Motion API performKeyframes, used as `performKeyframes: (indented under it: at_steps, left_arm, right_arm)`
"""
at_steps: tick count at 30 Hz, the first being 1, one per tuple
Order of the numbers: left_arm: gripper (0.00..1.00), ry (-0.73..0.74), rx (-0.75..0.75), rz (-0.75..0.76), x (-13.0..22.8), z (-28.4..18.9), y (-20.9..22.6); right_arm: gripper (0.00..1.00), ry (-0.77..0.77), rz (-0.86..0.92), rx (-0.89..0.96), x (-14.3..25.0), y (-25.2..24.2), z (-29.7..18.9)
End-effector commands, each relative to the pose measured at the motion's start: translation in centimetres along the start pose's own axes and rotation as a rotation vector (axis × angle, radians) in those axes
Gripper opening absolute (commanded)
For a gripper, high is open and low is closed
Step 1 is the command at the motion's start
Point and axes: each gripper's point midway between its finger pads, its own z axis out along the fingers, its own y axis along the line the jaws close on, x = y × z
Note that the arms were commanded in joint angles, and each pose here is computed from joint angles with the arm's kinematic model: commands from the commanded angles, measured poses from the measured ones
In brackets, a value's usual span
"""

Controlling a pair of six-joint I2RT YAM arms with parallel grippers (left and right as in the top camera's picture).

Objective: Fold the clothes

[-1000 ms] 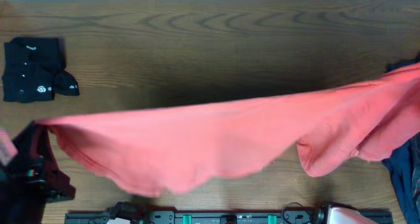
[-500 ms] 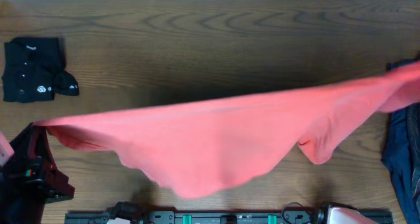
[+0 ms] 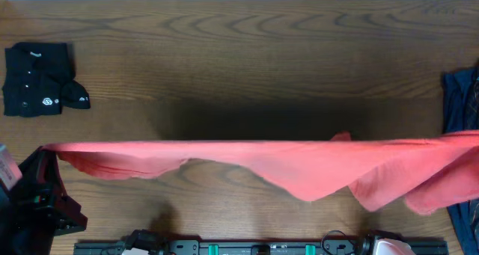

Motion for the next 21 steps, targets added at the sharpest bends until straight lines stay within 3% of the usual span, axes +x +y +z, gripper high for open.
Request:
performKeyframes:
  at_steps: [1,12,21]
  left_arm:
    - [0.06,0.004,-0.044,-0.023,0.1,0.1,0.7]
    - [0.06,0.168,-0.184,-0.074,4.6,2.8,2.4]
    - [0.06,0.242,-0.225,-0.074,7.1,4.5,2.7]
  right_arm:
    - [0.01,0.056,0.017,0.061,0.8,-1.0,1.7]
    - [0.01,0.261,0.024,0.103,4.9,-1.7,5.7]
    - [0.01,0.497,0.055,0.143,10.9,-2.4,8.7]
